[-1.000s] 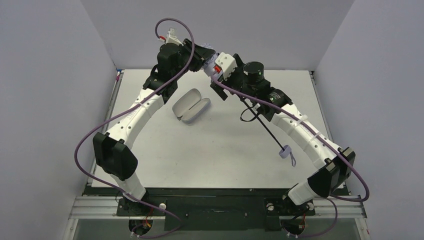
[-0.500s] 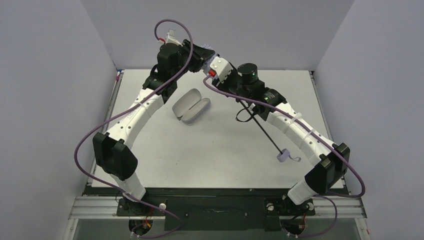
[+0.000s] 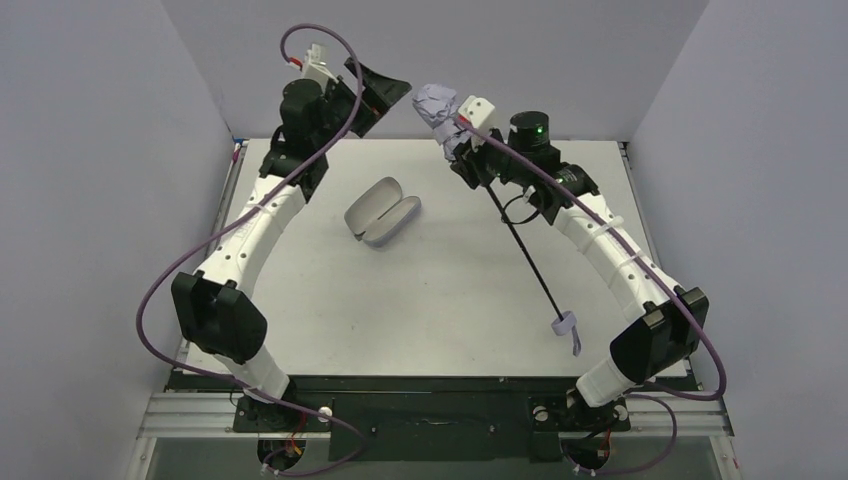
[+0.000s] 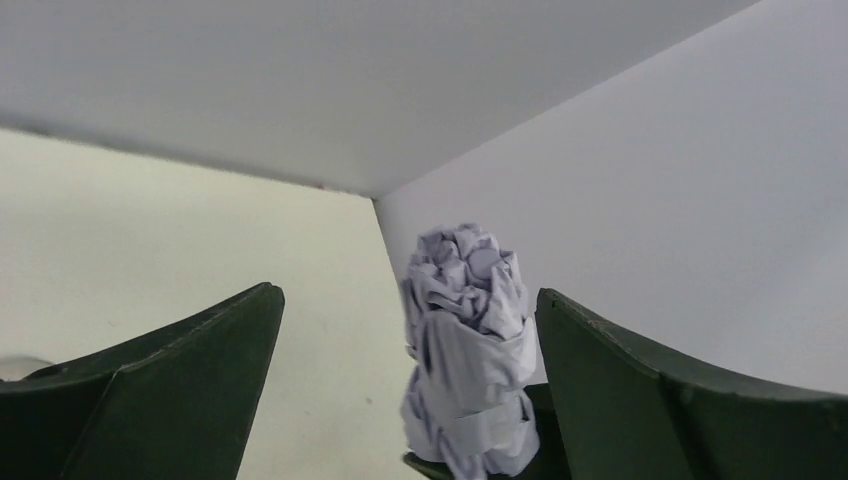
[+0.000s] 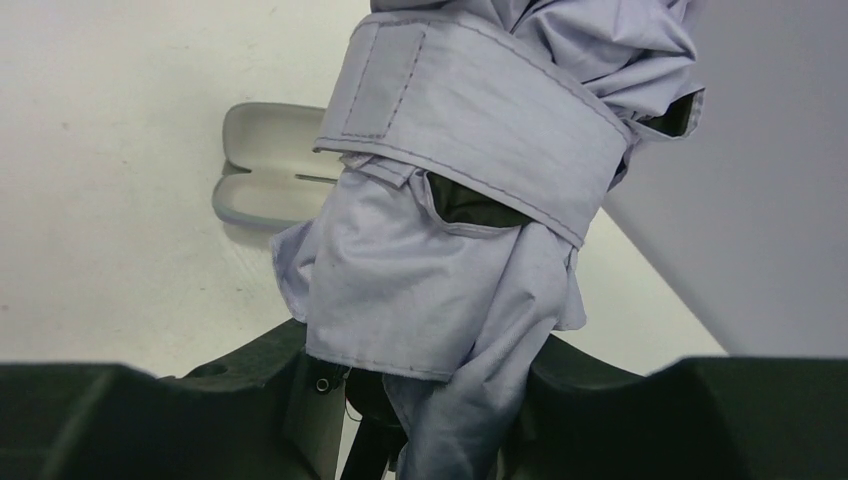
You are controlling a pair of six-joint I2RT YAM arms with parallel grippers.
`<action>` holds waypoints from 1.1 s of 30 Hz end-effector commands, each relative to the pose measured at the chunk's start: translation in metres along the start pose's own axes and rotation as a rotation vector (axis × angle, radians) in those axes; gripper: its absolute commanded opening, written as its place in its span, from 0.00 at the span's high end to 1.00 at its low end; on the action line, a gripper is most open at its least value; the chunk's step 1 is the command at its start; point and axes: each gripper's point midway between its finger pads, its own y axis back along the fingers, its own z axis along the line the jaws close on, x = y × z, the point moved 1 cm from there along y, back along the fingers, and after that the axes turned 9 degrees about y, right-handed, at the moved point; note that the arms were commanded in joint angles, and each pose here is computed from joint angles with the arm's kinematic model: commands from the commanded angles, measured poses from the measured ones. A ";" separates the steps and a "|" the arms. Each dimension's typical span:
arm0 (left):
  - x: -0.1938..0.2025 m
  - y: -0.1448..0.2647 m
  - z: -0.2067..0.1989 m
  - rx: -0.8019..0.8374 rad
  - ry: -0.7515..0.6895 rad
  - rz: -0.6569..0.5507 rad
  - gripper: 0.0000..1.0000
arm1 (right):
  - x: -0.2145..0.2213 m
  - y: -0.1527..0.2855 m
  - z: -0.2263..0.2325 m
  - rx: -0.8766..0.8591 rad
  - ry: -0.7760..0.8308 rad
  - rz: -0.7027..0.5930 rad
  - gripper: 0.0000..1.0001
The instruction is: Open the umbrella
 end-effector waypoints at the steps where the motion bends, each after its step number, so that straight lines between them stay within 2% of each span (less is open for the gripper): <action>1: -0.055 0.038 -0.053 0.233 -0.349 -0.072 0.03 | -0.051 0.022 0.002 -0.150 -0.124 -0.192 1.00; 3: -0.061 0.050 -0.056 0.298 -0.502 -0.061 0.03 | -0.052 0.026 0.005 -0.206 -0.180 -0.206 1.00; 6: -0.050 0.069 -0.054 0.385 -0.810 -0.014 0.03 | -0.053 0.030 0.012 -0.269 -0.257 -0.217 1.00; 13: 0.003 0.099 -0.047 0.571 -1.308 0.171 0.03 | -0.046 0.031 0.043 -0.431 -0.344 -0.222 1.00; 15: 0.025 0.106 -0.029 0.611 -1.525 0.242 0.02 | -0.043 0.030 0.050 -0.468 -0.379 -0.211 1.00; 16: 0.039 0.113 -0.032 0.651 -1.585 0.260 0.06 | -0.042 0.030 0.054 -0.487 -0.384 -0.205 1.00; 19: 0.074 0.122 -0.012 0.721 -1.823 0.356 0.27 | -0.043 0.029 0.062 -0.510 -0.363 -0.201 1.00; 23: 0.091 0.128 -0.009 0.768 -1.915 0.371 0.40 | -0.041 0.030 0.076 -0.522 -0.305 -0.182 1.00; 28: 0.098 0.130 -0.002 0.779 -1.958 0.403 0.48 | -0.039 0.032 0.082 -0.517 -0.259 -0.163 1.00; 33: 0.099 0.129 0.010 0.783 -2.028 0.421 0.57 | -0.038 0.034 0.094 -0.525 -0.129 -0.138 1.00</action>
